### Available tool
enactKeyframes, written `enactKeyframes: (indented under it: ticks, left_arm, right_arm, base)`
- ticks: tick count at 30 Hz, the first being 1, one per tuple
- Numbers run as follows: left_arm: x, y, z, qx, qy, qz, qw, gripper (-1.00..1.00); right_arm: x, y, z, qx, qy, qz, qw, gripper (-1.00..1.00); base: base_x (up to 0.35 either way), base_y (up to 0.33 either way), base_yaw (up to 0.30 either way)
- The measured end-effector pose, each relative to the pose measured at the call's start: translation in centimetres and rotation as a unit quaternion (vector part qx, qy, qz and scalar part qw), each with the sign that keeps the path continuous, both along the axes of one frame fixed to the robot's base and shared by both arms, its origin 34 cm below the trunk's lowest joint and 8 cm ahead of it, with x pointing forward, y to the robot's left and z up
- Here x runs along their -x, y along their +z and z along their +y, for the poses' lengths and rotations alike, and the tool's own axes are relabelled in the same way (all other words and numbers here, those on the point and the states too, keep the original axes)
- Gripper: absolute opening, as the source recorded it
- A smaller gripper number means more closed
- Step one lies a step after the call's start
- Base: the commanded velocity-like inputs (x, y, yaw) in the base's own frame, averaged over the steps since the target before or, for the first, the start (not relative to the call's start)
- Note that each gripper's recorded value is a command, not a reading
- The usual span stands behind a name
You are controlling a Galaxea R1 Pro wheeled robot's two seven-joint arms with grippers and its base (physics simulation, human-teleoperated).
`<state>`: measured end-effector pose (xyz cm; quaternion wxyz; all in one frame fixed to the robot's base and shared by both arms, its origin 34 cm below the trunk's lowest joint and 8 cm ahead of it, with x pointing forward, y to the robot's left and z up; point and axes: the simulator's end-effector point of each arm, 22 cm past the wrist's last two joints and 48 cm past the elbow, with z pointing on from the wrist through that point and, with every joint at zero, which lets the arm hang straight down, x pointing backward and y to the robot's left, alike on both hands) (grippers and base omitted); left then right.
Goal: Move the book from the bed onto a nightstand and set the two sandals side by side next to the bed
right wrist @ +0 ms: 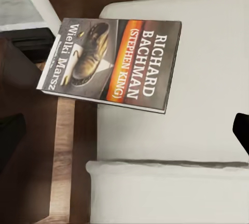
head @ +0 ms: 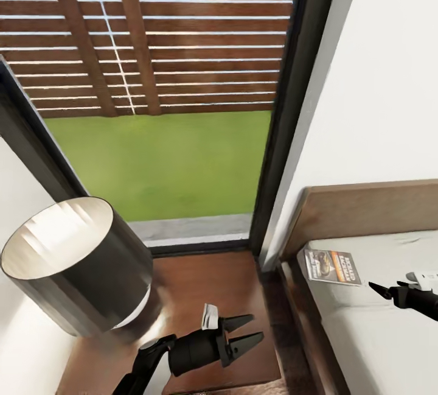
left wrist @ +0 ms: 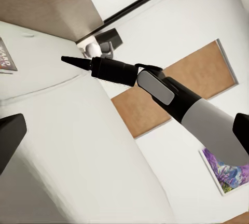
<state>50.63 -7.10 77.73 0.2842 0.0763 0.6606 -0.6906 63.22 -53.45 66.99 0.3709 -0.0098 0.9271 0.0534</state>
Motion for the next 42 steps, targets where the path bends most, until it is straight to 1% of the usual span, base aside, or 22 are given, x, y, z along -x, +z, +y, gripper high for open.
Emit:
enactKeyframes:
  ticks: [5,15,24,28,39,42]
  left_arm:
    - [-0.01,-0.09,-0.01,0.0,0.0,0.001,1.0,1.0]
    - [-0.01,-0.13,-0.01,0.0,0.0,0.002,1.0,1.0]
    - [0.02,-0.11,0.0,0.0,0.0,0.002,1.0,1.0]
    - [-0.02,-0.14,0.03,0.0,0.001,0.002,1.0,1.0]
    - [-0.02,-0.39,0.03,0.0,0.001,0.005,1.0,1.0]
    - [-0.01,-0.45,0.02,0.0,0.0,0.006,1.0,1.0]
  right_arm:
    - [0.04,-0.12,-0.01,0.0,0.0,0.001,1.0,1.0]
    - [0.06,-0.18,-0.03,0.0,0.0,0.002,1.0,1.0]
    - [0.08,-0.15,-0.02,0.0,0.0,0.002,1.0,1.0]
    - [0.07,-0.17,-0.02,0.0,0.0,0.002,1.0,1.0]
    - [0.14,-0.52,0.0,0.0,0.0,0.005,1.0,1.0]
    - [0.17,-0.63,0.07,-0.001,0.0,0.006,1.0,1.0]
  base:
    - [0.0,0.0,0.173]
    - [0.006,0.0,0.017]
    - [0.263,0.0,0.0]
    - [0.086,0.0,0.009]
    - [0.005,0.0,0.219]
    - [0.0,0.0,0.091]
